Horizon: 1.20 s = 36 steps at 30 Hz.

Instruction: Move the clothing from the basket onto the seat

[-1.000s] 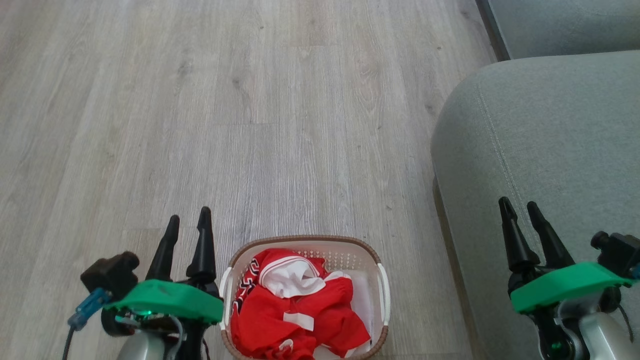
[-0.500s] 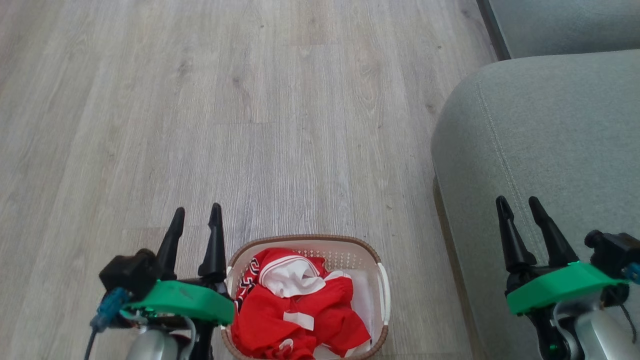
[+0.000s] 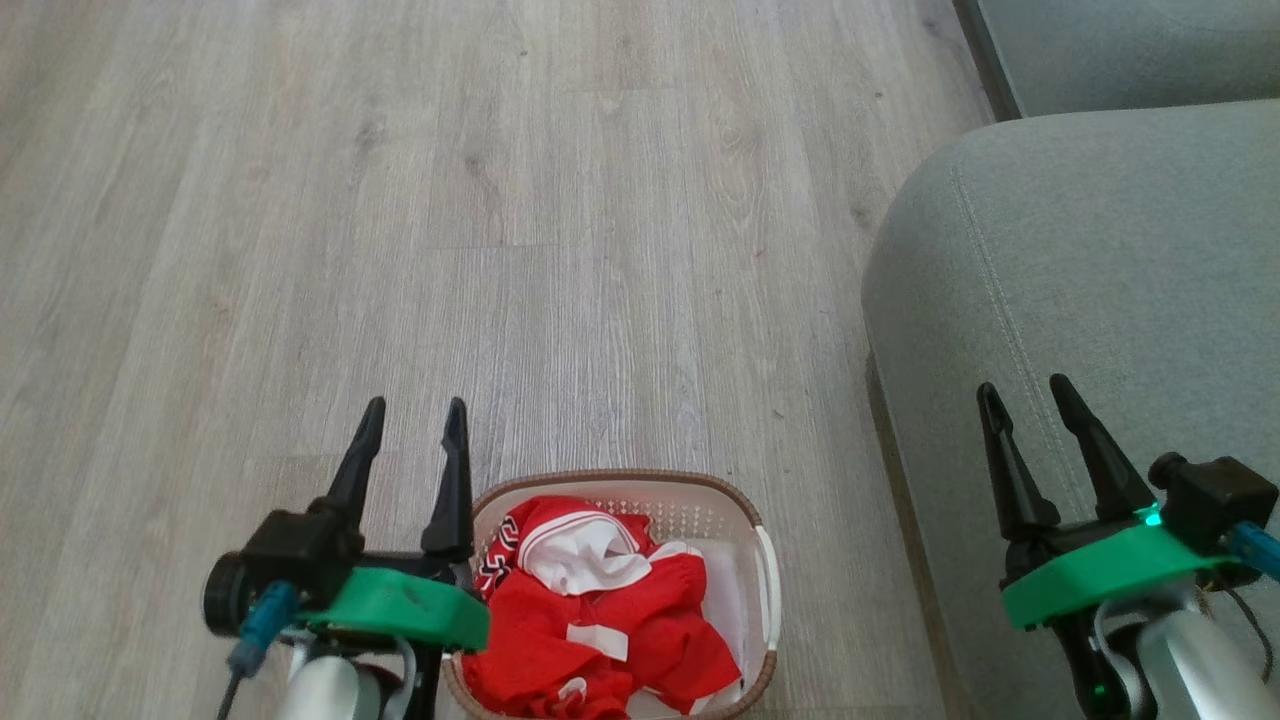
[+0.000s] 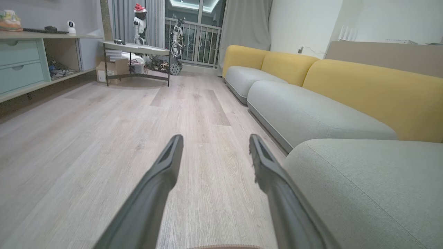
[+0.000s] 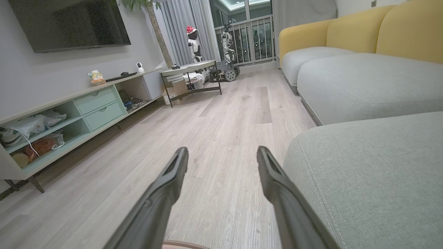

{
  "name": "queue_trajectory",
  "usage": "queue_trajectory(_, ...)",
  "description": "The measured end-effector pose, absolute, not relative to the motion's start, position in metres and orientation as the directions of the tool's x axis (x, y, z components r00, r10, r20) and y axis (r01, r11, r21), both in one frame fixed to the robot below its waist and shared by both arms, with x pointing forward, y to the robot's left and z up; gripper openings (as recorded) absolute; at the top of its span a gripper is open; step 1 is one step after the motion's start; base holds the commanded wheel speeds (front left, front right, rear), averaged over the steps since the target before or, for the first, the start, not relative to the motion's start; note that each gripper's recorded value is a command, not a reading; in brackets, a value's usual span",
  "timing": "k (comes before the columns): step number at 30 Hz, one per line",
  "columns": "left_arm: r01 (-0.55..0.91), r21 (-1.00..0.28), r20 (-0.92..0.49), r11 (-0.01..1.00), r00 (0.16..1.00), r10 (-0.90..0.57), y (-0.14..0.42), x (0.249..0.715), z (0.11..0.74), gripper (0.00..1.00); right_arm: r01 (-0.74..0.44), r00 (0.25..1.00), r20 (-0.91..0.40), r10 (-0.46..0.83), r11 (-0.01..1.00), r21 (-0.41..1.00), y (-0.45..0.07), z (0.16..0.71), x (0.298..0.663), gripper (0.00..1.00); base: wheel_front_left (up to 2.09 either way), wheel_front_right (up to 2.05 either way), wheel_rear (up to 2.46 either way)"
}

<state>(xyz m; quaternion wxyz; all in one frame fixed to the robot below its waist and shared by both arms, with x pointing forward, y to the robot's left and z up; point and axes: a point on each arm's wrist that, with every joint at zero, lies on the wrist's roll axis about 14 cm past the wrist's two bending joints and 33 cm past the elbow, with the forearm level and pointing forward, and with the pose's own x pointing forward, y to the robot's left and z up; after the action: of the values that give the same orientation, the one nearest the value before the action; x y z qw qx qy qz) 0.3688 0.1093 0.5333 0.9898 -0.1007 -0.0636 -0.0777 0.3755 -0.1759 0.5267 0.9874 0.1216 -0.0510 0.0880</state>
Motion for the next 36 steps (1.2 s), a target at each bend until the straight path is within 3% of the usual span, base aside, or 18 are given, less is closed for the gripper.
queue_trajectory(6,0.187,-0.128,0.186,0.974,0.969,-0.162,0.103,0.370,0.545,1.00,-0.204,0.974,0.138,0.181,0.964,0.171,-0.174,0.530,0.375,1.00,0.00,0.00,0.00)
queue_trajectory(29,0.189,-0.132,0.167,0.973,0.972,-0.166,0.100,0.374,0.538,1.00,-0.193,0.976,0.131,0.173,0.967,0.164,-0.179,0.528,0.376,1.00,0.00,0.00,0.00)
queue_trajectory(36,0.210,-0.152,0.125,0.966,0.973,-0.192,0.088,0.387,0.524,1.00,-0.175,0.976,0.156,0.151,0.973,0.151,-0.192,0.538,0.391,1.00,0.00,0.00,0.00)
